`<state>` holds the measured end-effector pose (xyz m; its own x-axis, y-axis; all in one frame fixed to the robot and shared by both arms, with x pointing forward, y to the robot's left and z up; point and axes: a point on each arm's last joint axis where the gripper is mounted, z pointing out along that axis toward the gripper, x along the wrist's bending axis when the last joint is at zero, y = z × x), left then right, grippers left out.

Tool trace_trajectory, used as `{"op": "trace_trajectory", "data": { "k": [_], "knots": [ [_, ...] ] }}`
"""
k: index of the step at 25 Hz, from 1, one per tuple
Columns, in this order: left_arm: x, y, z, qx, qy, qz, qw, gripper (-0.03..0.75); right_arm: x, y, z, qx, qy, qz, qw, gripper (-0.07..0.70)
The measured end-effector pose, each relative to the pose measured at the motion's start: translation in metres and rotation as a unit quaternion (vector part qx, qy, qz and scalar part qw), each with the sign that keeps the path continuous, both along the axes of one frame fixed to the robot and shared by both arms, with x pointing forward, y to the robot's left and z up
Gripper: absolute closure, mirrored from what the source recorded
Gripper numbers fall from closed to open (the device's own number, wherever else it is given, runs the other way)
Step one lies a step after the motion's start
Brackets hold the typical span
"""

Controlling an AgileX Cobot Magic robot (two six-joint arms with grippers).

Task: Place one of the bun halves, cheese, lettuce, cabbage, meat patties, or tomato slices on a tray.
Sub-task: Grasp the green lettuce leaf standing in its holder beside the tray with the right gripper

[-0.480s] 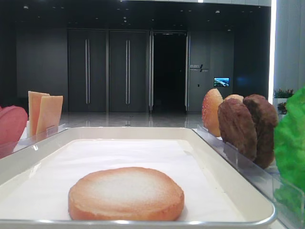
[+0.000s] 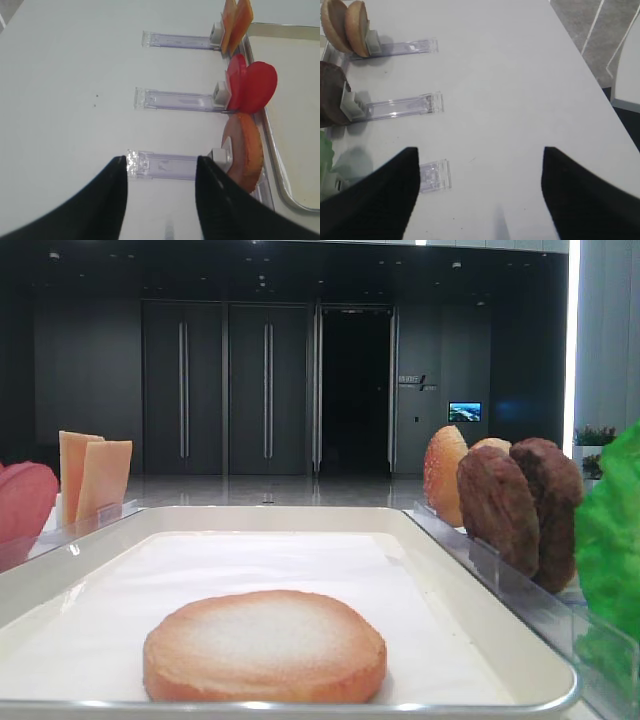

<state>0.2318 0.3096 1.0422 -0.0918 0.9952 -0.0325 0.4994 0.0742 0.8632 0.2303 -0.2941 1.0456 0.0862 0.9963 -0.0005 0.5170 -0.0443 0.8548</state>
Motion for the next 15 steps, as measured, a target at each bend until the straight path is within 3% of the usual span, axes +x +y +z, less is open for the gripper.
{"op": "trace_trajectory", "data": {
  "k": [15],
  "knots": [
    [0.0,0.0,0.0,0.0,0.0,0.0,1.0,0.37,0.0,0.0,0.0,0.0,0.0,0.0,1.0,0.117]
  ]
}}
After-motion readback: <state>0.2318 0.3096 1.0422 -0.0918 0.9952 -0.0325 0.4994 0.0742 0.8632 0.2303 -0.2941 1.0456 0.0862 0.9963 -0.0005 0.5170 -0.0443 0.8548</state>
